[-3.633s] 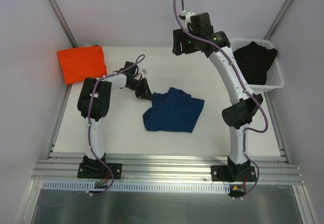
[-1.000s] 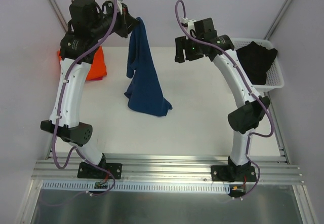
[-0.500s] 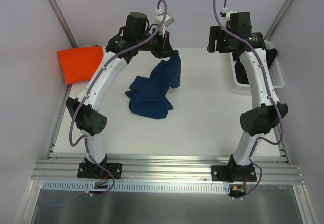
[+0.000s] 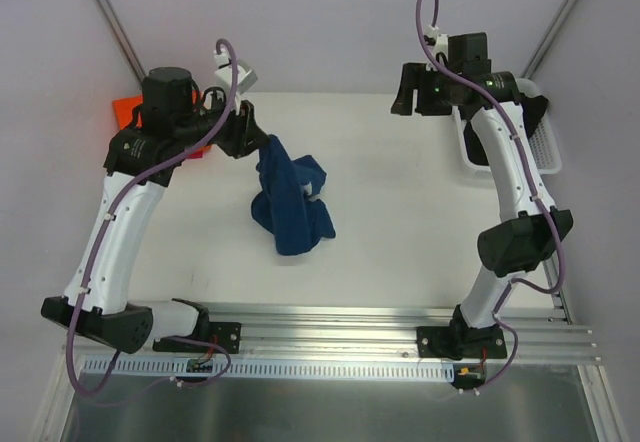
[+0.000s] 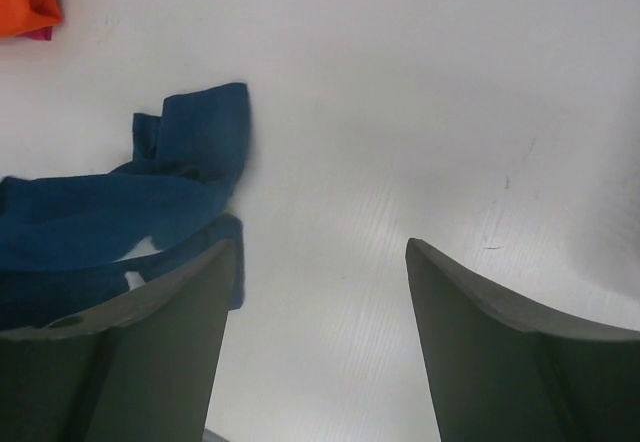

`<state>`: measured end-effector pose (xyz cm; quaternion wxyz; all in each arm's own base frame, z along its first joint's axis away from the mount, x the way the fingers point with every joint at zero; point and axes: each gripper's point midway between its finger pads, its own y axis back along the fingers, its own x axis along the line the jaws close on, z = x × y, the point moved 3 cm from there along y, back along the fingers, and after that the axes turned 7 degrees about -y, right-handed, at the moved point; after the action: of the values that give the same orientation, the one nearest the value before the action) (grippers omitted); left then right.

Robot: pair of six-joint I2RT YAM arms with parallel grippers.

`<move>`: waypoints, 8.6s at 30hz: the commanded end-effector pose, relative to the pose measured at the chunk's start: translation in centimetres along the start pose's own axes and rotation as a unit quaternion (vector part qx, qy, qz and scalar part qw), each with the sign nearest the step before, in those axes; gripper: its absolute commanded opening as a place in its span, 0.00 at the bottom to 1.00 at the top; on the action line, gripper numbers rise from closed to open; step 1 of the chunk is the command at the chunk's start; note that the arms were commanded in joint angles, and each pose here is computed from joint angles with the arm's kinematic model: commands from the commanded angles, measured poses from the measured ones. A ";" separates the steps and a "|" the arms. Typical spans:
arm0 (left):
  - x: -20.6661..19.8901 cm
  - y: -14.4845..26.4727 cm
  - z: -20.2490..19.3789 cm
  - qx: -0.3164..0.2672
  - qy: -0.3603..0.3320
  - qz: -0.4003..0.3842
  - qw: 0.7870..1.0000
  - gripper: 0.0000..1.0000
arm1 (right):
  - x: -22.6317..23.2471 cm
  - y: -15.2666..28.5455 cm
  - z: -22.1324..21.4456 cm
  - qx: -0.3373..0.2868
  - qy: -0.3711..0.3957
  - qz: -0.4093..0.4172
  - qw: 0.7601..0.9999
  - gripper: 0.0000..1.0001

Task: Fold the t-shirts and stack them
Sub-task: Flatten out the tshirt

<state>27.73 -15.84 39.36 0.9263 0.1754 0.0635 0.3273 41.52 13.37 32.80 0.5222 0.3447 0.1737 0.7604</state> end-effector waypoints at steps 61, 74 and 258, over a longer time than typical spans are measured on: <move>7.2 8.5 -7.6 0.034 0.282 0.233 0.930 0.64 | 25.2 -13.8 -28.3 0.356 0.170 0.209 0.895 0.61; 6.9 10.5 -5.9 -0.008 0.294 0.248 0.923 0.65 | 23.0 -16.8 -28.7 0.329 0.214 0.139 0.909 0.60; 10.8 4.1 -12.6 0.028 0.409 0.165 0.897 0.70 | 14.6 -1.1 0.7 -0.080 0.333 -0.021 0.939 0.01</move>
<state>30.03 -2.20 30.25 0.7446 0.0658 0.3911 0.5369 41.02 30.14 26.44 0.4229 0.0954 0.3879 0.8134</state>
